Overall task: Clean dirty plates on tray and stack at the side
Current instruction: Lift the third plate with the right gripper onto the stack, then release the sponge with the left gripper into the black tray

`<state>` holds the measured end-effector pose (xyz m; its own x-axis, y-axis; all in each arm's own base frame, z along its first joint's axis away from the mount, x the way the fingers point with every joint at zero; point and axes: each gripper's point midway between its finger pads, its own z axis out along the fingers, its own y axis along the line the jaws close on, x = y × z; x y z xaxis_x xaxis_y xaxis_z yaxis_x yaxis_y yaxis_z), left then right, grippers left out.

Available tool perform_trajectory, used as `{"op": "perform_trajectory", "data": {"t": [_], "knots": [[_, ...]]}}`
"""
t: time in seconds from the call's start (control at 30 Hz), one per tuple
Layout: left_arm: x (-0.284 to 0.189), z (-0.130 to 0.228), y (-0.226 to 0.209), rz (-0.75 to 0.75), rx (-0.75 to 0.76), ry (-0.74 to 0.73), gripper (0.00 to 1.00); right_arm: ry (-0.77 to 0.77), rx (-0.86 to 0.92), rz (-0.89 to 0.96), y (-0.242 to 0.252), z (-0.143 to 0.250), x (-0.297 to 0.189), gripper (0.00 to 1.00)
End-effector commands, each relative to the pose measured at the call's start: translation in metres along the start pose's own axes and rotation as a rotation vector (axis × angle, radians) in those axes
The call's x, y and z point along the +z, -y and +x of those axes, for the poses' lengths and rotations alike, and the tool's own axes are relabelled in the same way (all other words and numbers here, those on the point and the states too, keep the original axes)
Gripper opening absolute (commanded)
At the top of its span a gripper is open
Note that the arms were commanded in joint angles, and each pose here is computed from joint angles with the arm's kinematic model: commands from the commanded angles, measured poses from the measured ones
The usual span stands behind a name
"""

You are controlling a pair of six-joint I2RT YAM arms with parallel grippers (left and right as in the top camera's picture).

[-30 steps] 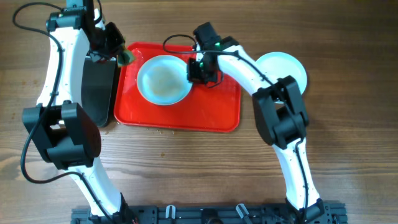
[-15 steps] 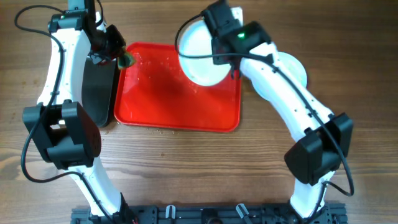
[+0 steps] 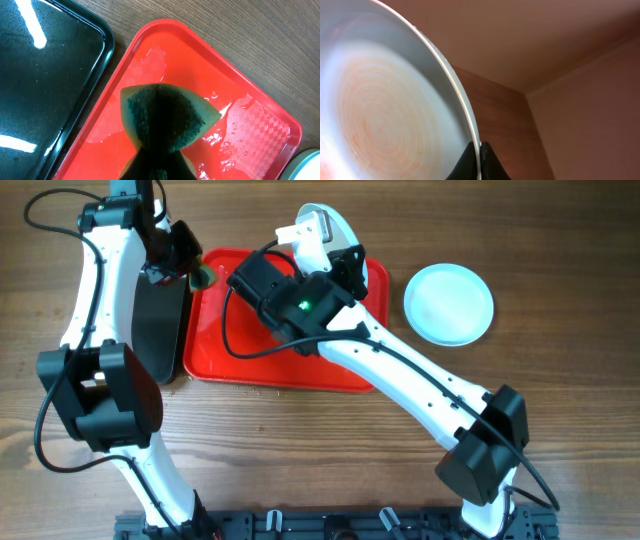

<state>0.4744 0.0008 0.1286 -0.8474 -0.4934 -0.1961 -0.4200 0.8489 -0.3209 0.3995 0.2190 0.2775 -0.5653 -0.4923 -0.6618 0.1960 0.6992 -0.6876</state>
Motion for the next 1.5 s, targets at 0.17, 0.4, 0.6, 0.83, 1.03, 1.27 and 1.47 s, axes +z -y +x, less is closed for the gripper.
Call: {"op": "perform_trajectory", "data": {"t": [0.17,0.4,0.6,0.83,1.03,1.27,1.47], "knots": [[0.007,0.003,-0.002,-0.015,0.012,-0.014,0.04,-0.241,0.146,-0.373,-0.038,0.029,0.026,0.04],[0.007,0.003,-0.002,-0.015,0.013,-0.014,0.04,-0.599,0.388,-0.798,-0.026,0.075,0.099,0.04],[0.007,0.002,-0.004,-0.026,0.013,-0.008,0.04,-0.776,0.591,-0.668,0.050,0.139,0.176,0.04],[0.007,0.000,-0.010,-0.060,0.013,0.007,0.04,-0.992,0.710,-0.531,0.059,0.268,0.220,0.04],[0.006,-0.002,-0.013,-0.078,0.013,0.015,0.04,-1.021,0.746,-0.570,0.036,0.292,0.218,0.23],[-0.036,-0.015,-0.070,-0.259,-0.056,0.093,0.04,-0.874,0.674,-0.833,0.029,0.228,0.195,0.53],[-0.031,-0.017,-0.126,-0.394,-0.084,0.059,0.04,-0.670,0.562,-0.958,-0.012,0.145,0.158,0.69]]}}
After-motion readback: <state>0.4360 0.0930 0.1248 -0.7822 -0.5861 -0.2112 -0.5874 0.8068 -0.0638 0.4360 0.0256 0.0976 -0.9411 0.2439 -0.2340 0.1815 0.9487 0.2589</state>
